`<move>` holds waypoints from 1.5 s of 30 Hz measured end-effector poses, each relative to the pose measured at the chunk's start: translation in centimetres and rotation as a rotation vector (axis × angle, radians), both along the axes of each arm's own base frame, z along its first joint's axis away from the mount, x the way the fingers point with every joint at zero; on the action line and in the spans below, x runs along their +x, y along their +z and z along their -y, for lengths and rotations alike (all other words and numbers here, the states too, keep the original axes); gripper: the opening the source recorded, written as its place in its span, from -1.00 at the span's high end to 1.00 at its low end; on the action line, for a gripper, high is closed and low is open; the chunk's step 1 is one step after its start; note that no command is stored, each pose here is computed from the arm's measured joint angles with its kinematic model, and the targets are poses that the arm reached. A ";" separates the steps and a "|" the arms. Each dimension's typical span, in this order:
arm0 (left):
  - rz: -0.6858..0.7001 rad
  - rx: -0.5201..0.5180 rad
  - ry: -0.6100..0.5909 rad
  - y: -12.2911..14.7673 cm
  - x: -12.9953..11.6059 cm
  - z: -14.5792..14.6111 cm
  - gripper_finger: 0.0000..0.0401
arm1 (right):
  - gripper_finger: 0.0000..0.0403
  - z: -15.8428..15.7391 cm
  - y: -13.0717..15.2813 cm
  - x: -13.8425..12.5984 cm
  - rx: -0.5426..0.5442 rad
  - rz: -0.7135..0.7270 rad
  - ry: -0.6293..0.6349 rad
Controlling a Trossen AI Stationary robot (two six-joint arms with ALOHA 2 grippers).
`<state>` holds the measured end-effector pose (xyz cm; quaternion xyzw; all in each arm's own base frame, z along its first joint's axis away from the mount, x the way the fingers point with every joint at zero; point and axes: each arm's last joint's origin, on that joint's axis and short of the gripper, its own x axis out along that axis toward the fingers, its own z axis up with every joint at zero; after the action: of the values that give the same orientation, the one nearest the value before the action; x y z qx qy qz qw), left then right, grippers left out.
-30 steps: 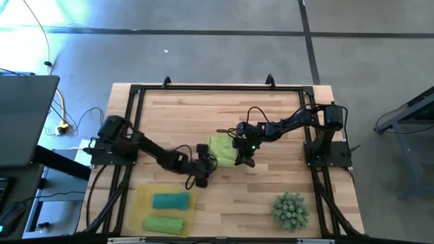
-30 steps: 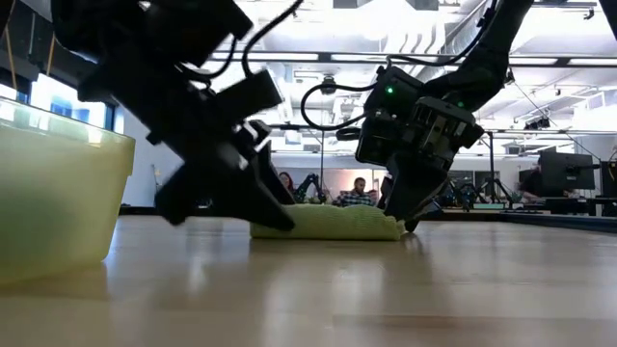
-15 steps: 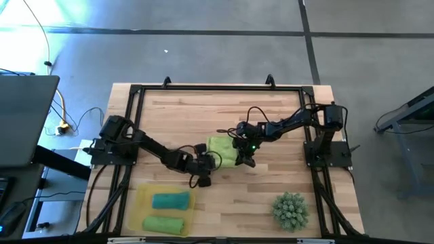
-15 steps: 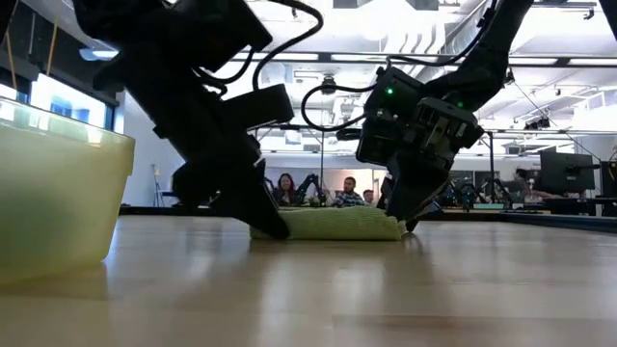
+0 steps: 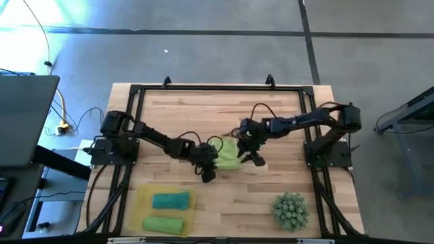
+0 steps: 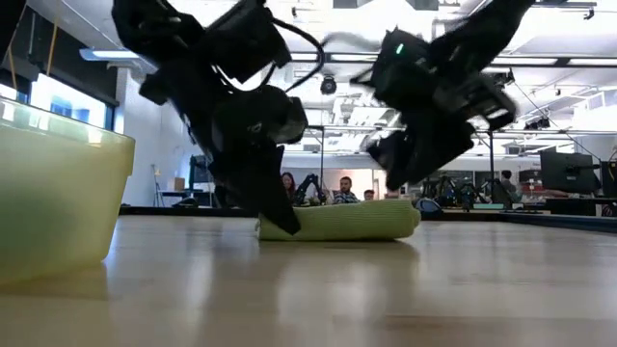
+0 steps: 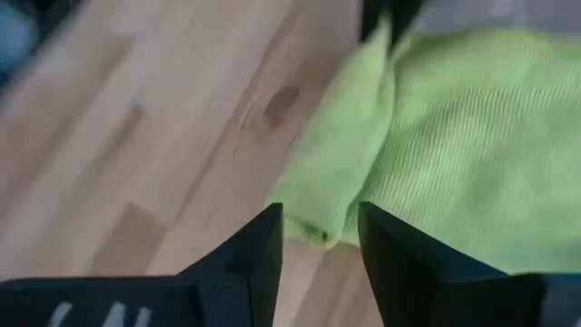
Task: Roll microfiber towels into tight, uniform cylinder then place into a basket
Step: Roll the light green microfiber towel
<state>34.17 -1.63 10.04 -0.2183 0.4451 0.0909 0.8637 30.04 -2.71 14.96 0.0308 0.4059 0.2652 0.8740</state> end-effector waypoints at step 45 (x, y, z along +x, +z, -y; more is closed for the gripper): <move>-0.052 -0.224 -0.131 3.0 -1.9 -2.3 0.39 | 0.96 -4.3 -4.3 0.6 -0.287 -0.015 -0.231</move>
<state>32.23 0.67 13.06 -0.2815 0.4878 -0.0102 0.8263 30.63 1.63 10.64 -0.0457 0.4397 0.1021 0.8912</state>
